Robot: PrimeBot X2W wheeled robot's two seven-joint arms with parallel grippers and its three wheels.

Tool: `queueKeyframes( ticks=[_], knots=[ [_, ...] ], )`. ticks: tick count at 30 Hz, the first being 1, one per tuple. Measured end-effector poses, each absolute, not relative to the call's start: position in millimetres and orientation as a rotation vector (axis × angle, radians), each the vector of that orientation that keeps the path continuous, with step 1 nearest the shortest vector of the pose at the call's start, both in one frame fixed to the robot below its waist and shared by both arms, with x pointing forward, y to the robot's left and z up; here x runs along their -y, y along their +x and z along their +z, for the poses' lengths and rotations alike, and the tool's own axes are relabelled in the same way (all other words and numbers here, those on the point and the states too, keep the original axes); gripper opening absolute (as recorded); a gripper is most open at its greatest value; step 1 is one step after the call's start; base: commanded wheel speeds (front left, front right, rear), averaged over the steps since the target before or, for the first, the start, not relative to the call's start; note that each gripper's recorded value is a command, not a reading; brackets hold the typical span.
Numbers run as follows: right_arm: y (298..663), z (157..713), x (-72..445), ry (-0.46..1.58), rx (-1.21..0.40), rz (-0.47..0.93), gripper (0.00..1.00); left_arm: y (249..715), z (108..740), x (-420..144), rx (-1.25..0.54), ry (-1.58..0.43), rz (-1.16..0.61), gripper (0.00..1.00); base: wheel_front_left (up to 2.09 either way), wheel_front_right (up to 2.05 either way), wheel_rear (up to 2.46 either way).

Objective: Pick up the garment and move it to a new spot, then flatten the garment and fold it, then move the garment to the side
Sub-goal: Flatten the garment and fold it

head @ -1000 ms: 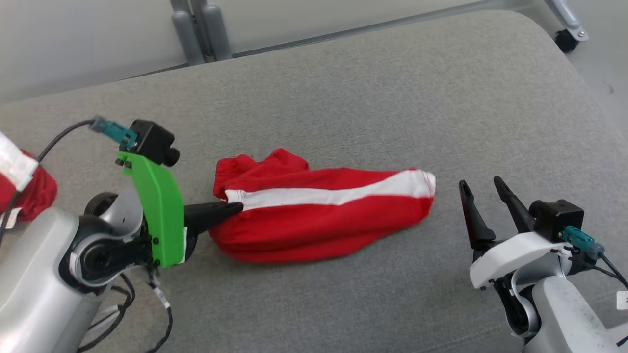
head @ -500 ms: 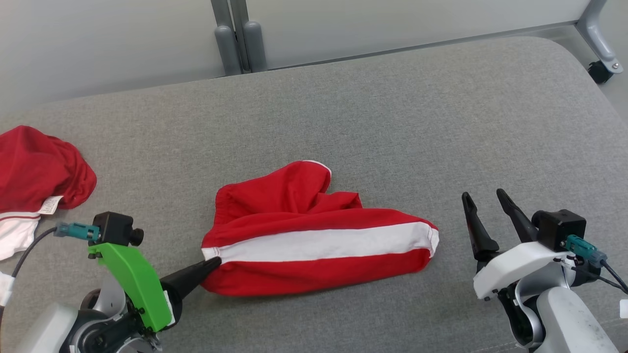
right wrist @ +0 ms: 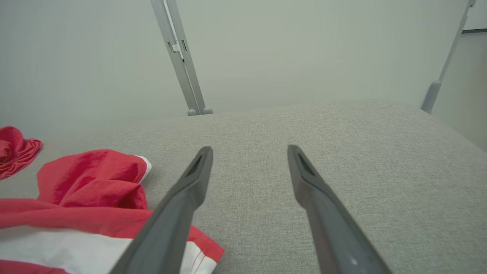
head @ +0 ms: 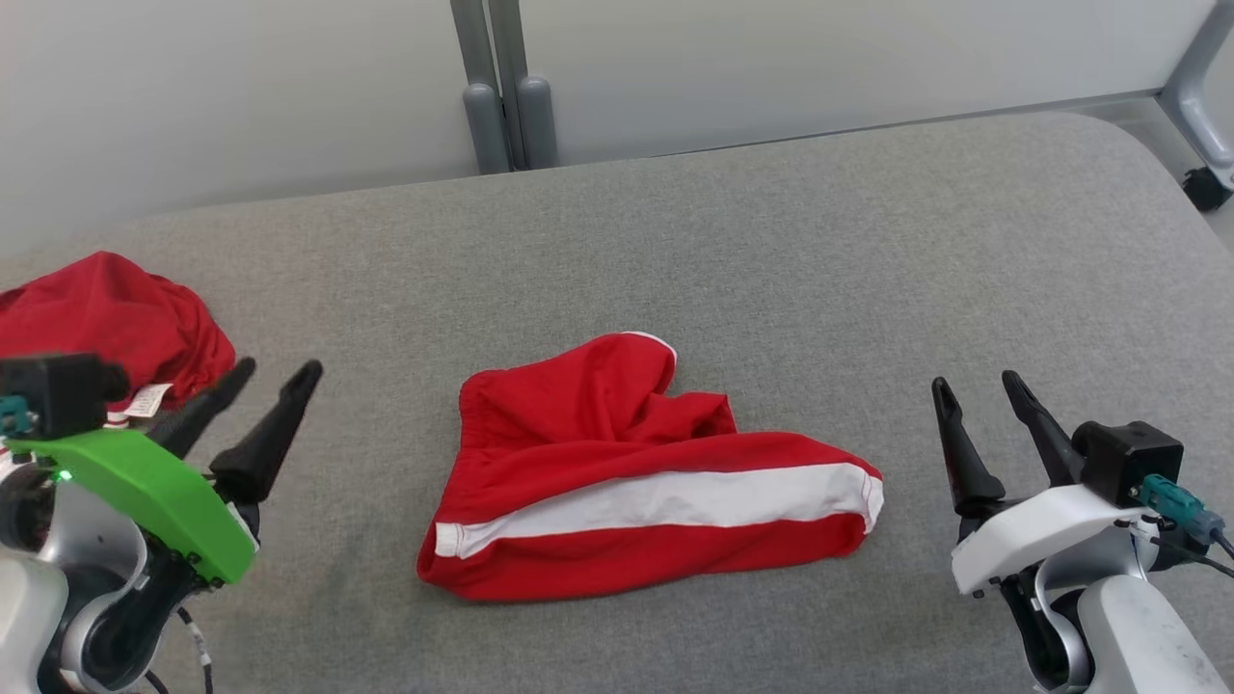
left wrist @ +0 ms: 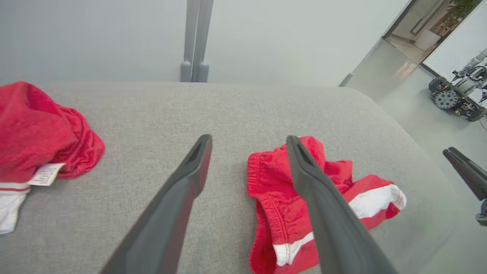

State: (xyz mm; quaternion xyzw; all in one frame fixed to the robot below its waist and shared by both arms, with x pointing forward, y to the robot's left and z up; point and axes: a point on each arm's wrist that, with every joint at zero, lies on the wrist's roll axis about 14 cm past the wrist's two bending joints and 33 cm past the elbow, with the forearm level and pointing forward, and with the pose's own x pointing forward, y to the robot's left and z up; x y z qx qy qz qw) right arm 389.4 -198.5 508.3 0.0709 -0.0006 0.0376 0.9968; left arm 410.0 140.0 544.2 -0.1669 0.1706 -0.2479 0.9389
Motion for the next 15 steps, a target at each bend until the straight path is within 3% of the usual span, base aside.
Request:
queueKeyframes(
  ticks=[4, 8, 15],
  knots=[
    [387.3, 515.0, 193.6, 0.15, 0.033, 0.085, 1.0, 410.5, 562.4, -165.7, -0.136, -0.228, -0.354, 1.0, 0.0, 0.0, 0.0],
    [382.5, 516.4, 187.6, 0.168, 0.047, 0.095, 1.0, 398.7, 567.9, -177.4, 0.024, -0.241, -0.222, 1.0, 0.0, 0.0, 0.0],
    [370.2, 518.4, 179.0, 0.191, 0.065, 0.105, 1.0, 371.5, 551.9, -187.6, 0.111, -0.193, -0.112, 1.0, 0.0, 0.0, 0.0]
  ],
)
